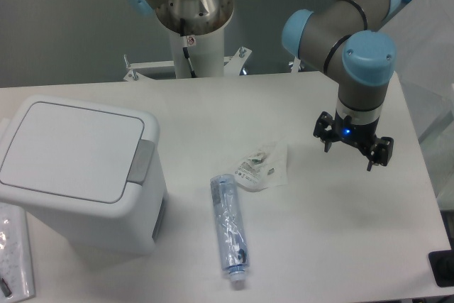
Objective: Open the trash can
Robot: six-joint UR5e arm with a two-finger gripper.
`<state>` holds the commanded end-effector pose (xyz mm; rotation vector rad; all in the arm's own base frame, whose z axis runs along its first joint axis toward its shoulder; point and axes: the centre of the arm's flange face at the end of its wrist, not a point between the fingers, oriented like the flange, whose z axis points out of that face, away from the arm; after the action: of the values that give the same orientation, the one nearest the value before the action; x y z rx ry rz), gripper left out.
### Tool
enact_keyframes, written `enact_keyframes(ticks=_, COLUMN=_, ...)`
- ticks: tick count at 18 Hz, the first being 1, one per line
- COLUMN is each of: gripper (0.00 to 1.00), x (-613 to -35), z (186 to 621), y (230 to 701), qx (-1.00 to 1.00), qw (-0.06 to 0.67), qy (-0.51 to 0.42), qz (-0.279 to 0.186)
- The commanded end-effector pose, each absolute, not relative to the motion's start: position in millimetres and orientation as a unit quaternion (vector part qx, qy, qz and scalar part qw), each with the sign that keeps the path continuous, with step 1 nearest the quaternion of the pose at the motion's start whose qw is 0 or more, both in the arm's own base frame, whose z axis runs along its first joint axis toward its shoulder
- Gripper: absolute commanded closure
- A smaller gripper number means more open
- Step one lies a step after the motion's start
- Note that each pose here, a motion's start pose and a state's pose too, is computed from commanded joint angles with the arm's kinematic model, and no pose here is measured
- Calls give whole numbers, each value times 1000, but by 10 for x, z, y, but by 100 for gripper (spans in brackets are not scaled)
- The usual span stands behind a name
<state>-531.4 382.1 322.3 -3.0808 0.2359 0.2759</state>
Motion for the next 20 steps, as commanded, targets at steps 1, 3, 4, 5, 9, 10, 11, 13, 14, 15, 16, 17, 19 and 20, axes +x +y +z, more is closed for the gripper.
enact_keyframes(ticks=1, gripper=0, x=-5313, z=3223, y=3822, qx=-993, qw=20, qy=77, qz=89)
enact_keyframes(ticks=3, gripper=0, x=-5318, z=3238, y=3826, qx=-993, qw=21, qy=76, qz=88)
enact_keyframes(ticks=4, gripper=0, x=-5315, z=3246, y=3824, qx=-993, qw=21, qy=76, qz=88)
enact_keyframes(ticks=5, gripper=0, x=-5314, z=3246, y=3826, qx=-993, qw=22, qy=76, qz=87)
enact_keyframes(ticks=9, gripper=0, x=-5314, z=3288, y=3839, qx=-993, qw=28, qy=78, qz=89)
enact_keyframes(ticks=10, gripper=0, x=-5304, z=3290, y=3846, qx=-993, qw=34, qy=78, qz=87)
enact_keyframes(ticks=11, gripper=0, x=-5291, z=3320, y=3857, qx=-993, qw=42, qy=73, qz=87)
enact_keyframes(ticks=13, gripper=0, x=-5217, z=3407, y=3944, qx=-994, qw=69, qy=29, qz=84)
enact_keyframes(ticks=14, gripper=0, x=-5171, z=3530, y=4009, qx=-992, qw=87, qy=14, qz=92)
enact_keyframes(ticks=15, gripper=0, x=-5114, z=3628, y=4085, qx=-990, qw=101, qy=2, qz=96)
enact_keyframes(ticks=16, gripper=0, x=-5061, z=3720, y=4144, qx=-989, qw=111, qy=-15, qz=99)
enact_keyframes(ticks=17, gripper=0, x=-4962, z=3819, y=4259, qx=-987, qw=127, qy=-25, qz=97)
enact_keyframes(ticks=19, gripper=0, x=-4811, z=3966, y=4412, qx=-981, qw=176, qy=-26, qz=77)
enact_keyframes(ticks=20, gripper=0, x=-4725, z=4097, y=4446, qx=-976, qw=203, qy=-25, qz=69)
